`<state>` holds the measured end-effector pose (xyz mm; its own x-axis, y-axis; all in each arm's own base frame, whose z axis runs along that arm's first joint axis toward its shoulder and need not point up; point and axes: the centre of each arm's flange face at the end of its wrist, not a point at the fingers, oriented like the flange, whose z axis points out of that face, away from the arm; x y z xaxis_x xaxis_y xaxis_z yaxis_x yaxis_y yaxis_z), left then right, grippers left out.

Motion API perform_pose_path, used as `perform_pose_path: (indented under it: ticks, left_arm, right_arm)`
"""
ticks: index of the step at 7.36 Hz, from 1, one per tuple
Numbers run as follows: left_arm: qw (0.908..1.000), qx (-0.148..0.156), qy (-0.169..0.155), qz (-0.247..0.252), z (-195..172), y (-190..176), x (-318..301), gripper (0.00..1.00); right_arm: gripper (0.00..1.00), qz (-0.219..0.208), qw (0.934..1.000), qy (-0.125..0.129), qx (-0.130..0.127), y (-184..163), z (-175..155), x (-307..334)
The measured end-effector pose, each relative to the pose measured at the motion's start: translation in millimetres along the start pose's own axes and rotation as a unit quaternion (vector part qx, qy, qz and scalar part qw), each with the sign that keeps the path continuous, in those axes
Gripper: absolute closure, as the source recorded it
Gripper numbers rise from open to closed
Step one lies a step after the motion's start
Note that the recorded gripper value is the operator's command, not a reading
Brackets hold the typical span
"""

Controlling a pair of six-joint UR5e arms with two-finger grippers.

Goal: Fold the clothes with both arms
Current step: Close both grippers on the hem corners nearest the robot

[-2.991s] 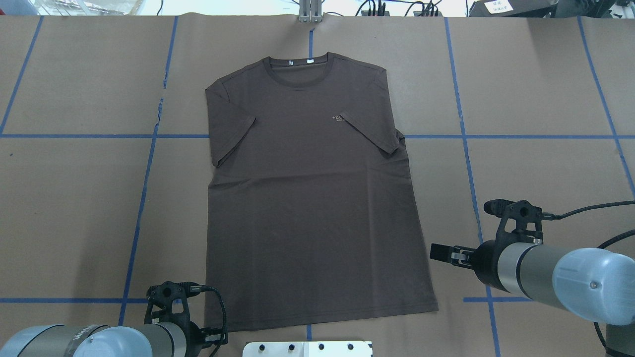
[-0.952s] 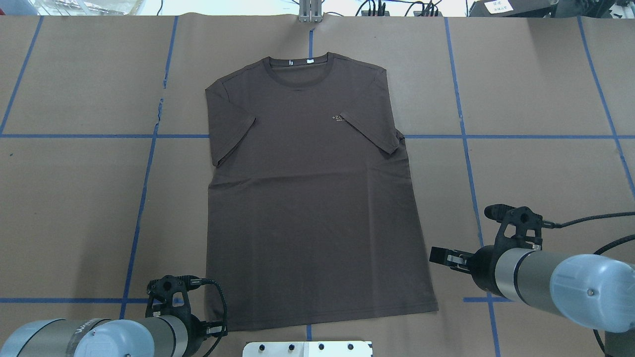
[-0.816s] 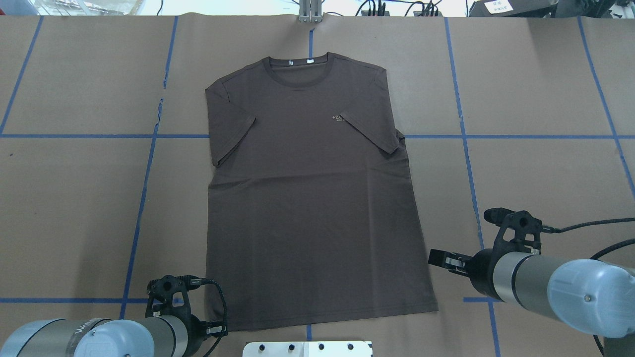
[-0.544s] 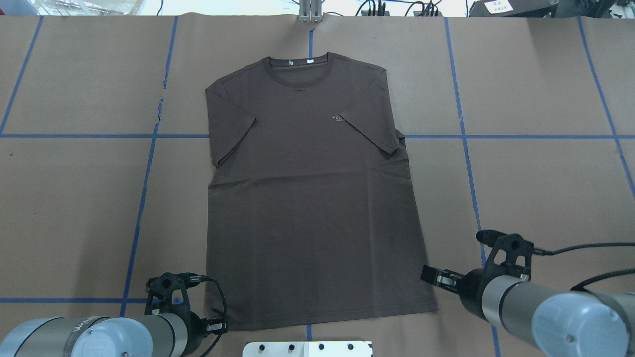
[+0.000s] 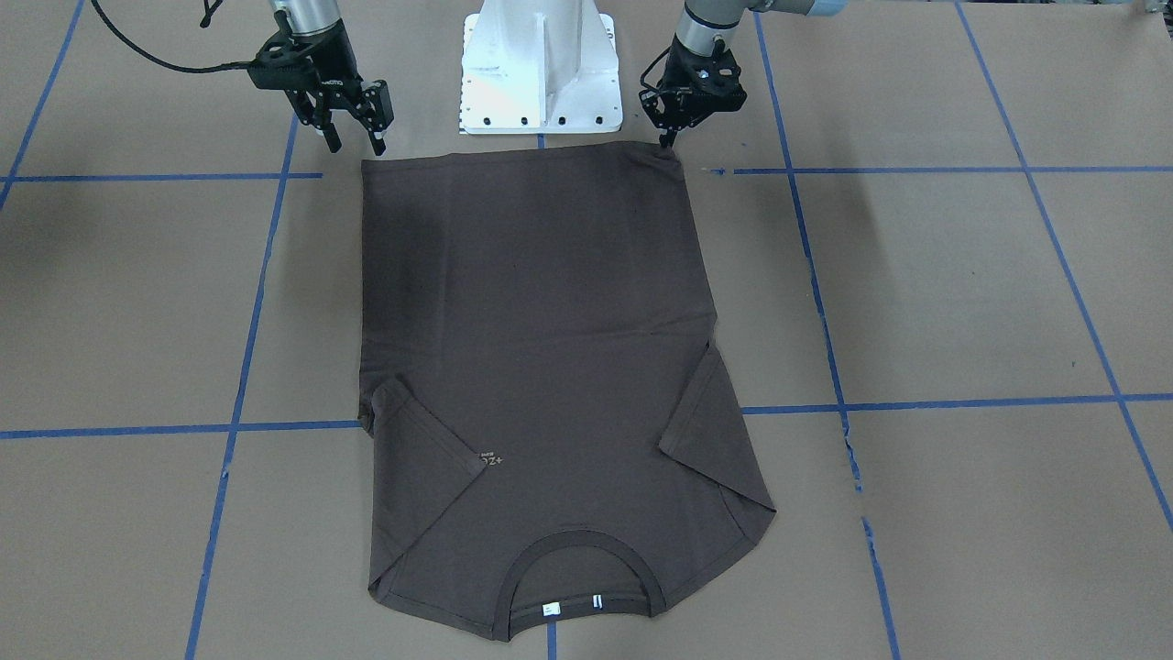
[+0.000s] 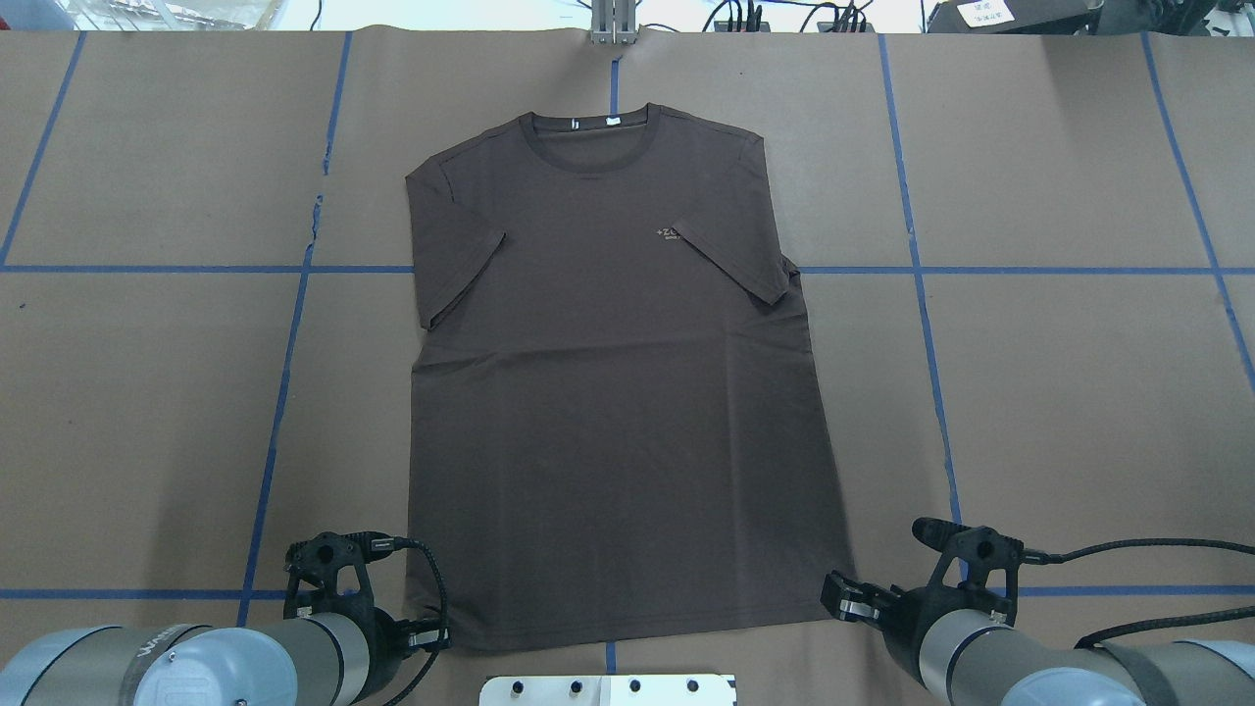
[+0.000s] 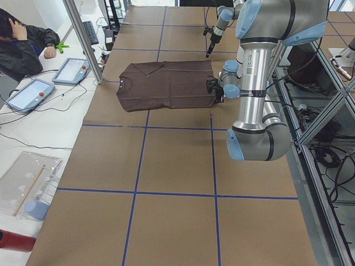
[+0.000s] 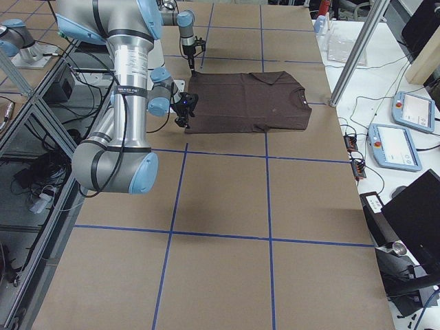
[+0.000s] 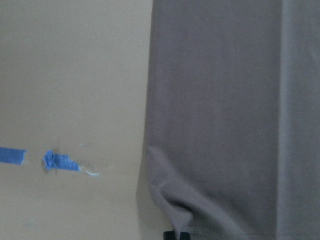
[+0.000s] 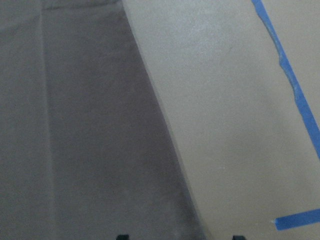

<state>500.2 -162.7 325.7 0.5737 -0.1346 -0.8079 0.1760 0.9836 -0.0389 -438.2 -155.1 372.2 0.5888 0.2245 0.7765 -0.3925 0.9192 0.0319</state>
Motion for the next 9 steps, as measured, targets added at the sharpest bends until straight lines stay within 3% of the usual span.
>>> perform_pose_path:
  ticks: [3,9]
  left_arm:
    - [0.9999,0.010,0.002,-0.006,-0.9,-1.4,0.3,1.00]
    - [0.9999,0.011,0.002,-0.008,-1.0,-1.1,0.0,1.00]
  right_arm:
    - [0.34,-0.011,0.9998,0.014,0.006,12.3,18.4,8.0]
    - [0.37,-0.015,0.9998,0.013,0.003,21.7,25.1,4.8]
